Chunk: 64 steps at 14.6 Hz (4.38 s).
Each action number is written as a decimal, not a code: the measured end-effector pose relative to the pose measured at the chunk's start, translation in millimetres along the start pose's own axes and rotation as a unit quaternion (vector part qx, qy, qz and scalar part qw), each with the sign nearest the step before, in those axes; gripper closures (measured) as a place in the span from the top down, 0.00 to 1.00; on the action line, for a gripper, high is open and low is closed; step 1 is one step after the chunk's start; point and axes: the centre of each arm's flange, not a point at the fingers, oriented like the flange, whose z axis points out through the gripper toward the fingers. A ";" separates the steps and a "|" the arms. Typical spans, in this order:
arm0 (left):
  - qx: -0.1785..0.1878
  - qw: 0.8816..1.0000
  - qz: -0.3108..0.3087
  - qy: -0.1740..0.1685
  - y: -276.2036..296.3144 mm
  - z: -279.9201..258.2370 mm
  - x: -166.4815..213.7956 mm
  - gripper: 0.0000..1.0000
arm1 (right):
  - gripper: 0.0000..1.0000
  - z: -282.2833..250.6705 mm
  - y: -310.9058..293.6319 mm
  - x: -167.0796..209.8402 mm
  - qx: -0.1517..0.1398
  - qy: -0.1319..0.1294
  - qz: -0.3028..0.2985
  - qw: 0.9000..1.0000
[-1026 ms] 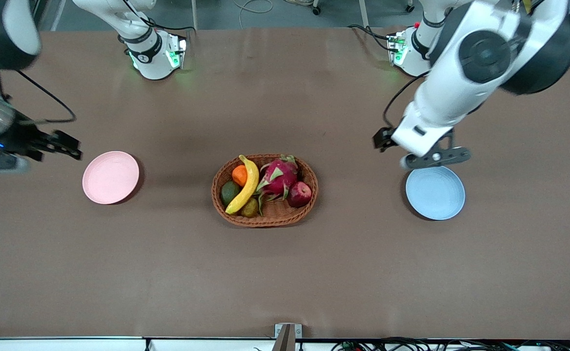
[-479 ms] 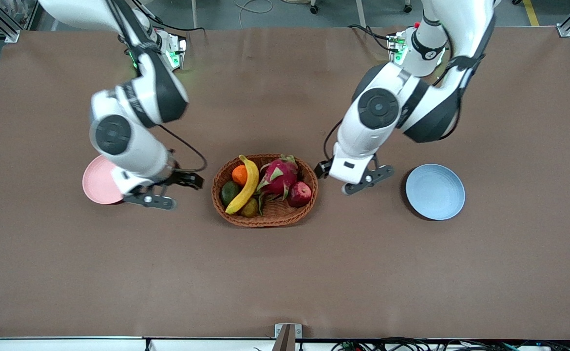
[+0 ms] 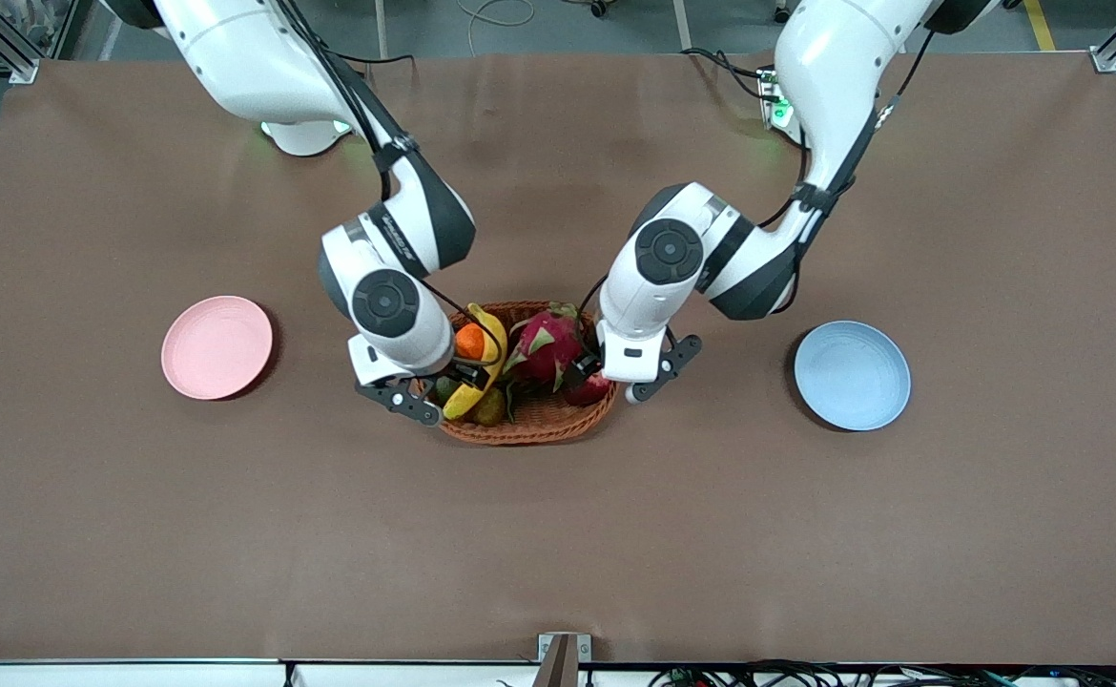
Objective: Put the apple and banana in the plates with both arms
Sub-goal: 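Grasp the banana with the right gripper while the left gripper grasps the apple, then carry the banana to the pink plate while the left gripper carries the apple, then lower the banana onto the pink plate while the left gripper lowers the apple, then open both grippers and lift them away from the plates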
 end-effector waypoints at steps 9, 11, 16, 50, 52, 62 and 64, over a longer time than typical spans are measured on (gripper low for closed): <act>0.013 0.998 -0.062 -0.007 -5.4 52.8 2.3 1.00 | 0.83 30.0 -27.3 -10.9 0.016 0.009 0.039 0.999; 0.006 0.997 -0.070 -0.008 -4.8 60.1 3.5 1.00 | 0.81 32.1 -28.5 -12.7 0.015 0.009 0.039 0.999; -0.003 0.997 -0.079 -0.011 -4.4 73.4 5.3 0.82 | 0.49 31.7 -28.2 -11.8 0.015 0.009 0.040 0.999; 0.125 0.980 0.138 0.075 -256.3 -10.7 303.2 0.79 | 0.39 41.7 421.3 143.6 0.025 0.007 -0.196 0.980; 0.125 0.980 0.139 0.074 -256.0 -9.1 302.5 0.92 | 0.39 46.4 422.7 141.0 0.025 0.011 -0.196 0.980; 0.114 0.971 0.181 0.109 -218.0 -90.0 290.9 1.00 | 0.52 86.8 421.7 138.1 0.023 -0.006 -0.196 0.980; 0.122 0.961 0.219 0.121 -202.8 -142.7 284.0 1.00 | 0.72 78.7 421.4 139.9 0.023 -0.011 -0.195 0.980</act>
